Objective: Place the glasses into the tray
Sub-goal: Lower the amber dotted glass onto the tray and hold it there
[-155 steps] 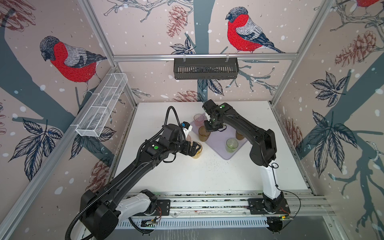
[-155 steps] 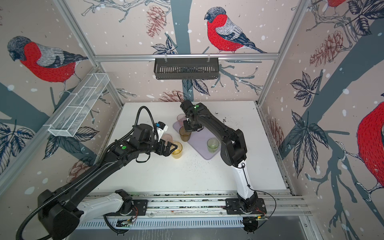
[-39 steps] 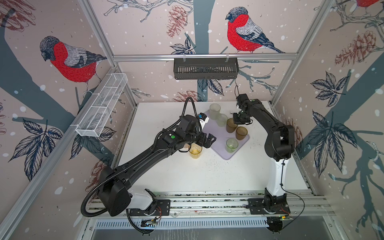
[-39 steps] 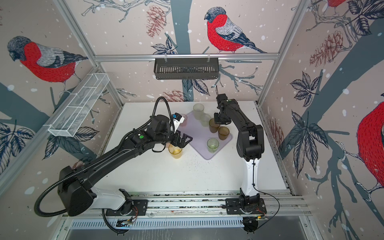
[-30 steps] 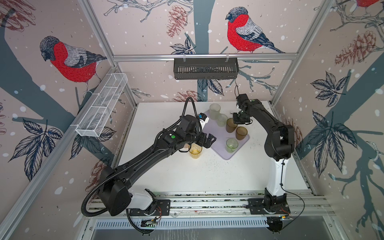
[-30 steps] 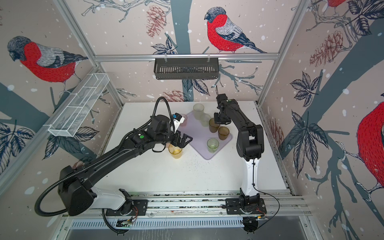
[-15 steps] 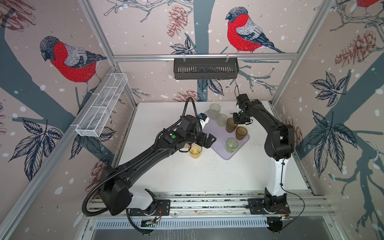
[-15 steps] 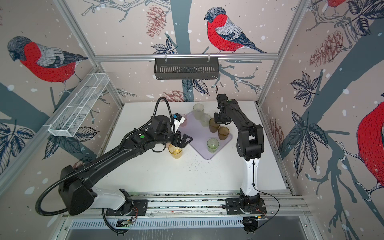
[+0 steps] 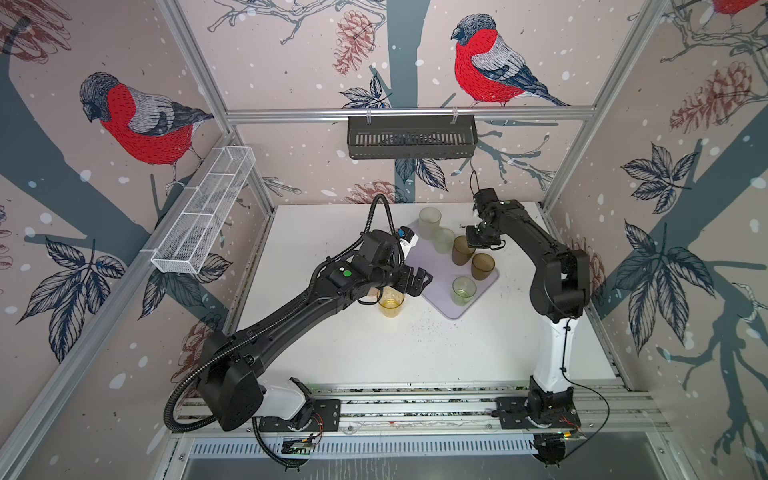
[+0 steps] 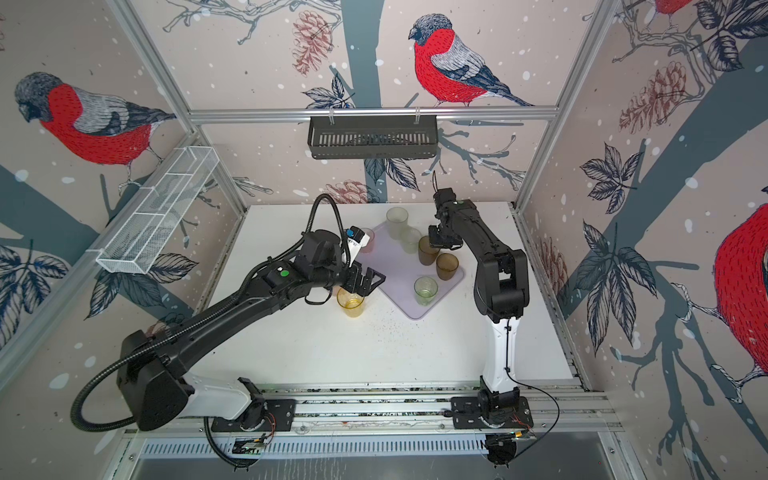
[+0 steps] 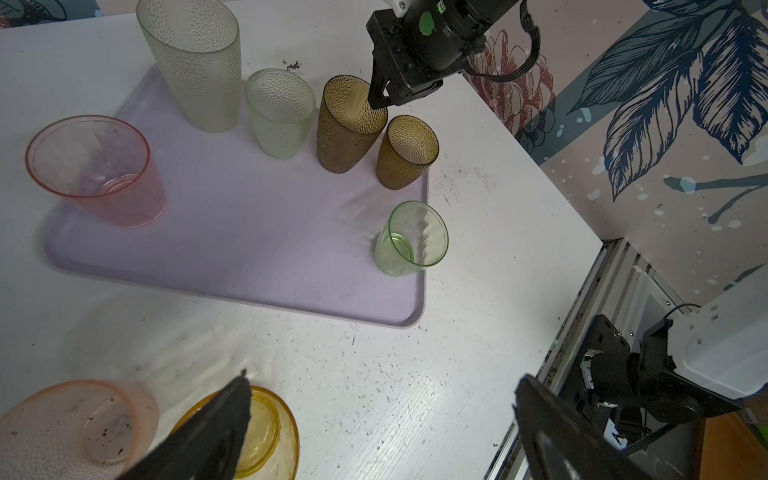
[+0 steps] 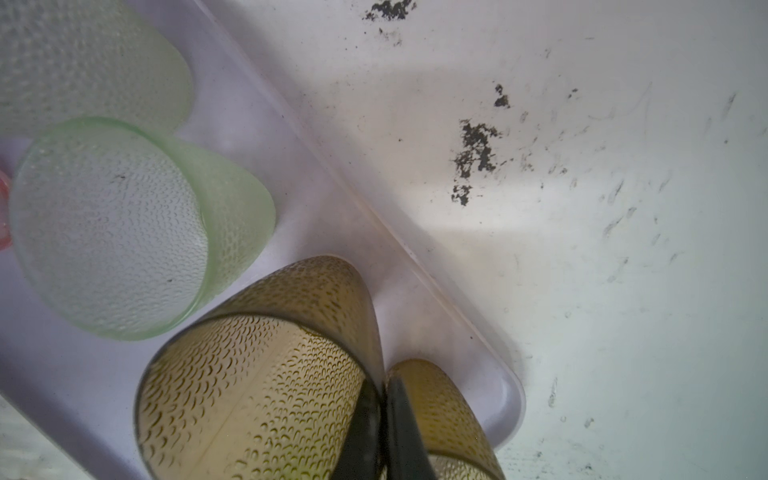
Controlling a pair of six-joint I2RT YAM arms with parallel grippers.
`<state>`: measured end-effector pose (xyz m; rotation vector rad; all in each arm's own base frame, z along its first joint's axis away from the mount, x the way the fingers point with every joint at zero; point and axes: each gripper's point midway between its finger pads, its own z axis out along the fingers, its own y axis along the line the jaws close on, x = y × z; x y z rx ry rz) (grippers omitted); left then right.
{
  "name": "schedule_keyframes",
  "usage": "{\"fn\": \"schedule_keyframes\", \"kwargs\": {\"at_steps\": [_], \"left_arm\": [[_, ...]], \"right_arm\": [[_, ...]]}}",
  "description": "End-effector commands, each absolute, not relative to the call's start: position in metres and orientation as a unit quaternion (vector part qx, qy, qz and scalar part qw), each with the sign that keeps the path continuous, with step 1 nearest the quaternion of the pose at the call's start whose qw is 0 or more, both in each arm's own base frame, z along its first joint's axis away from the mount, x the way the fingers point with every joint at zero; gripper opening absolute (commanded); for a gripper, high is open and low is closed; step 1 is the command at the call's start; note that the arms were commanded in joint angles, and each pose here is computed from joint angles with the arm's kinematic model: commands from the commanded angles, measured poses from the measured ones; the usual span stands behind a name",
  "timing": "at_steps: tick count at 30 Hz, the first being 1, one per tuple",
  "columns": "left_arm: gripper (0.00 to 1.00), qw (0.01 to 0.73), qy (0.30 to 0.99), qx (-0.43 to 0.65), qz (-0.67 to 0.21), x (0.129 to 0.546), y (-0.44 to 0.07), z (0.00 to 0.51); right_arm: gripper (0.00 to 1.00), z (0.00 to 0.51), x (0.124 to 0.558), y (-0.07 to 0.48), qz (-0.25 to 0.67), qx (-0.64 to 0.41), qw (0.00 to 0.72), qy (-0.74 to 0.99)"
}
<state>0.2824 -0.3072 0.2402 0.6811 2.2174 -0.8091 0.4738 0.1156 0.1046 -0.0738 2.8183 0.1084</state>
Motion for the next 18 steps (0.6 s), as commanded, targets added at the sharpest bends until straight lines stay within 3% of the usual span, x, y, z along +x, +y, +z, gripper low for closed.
{"fn": "schedule_keyframes", "kwargs": {"at_steps": [1, 18], "left_arm": [[0.99, 0.342, 0.846, 0.266, -0.312, 0.282, -0.3085, 0.2445], [0.99, 0.339, 0.846, 0.264, -0.314, 0.2806, -0.3083, 0.2425]], "right_arm": [[0.03, 0.1018, 0.466, 0.1137, 0.031, -0.029, 0.145, 0.989], [0.03, 0.1073, 0.4659, 0.1146, 0.033, -0.032, 0.153, 0.987]]}}
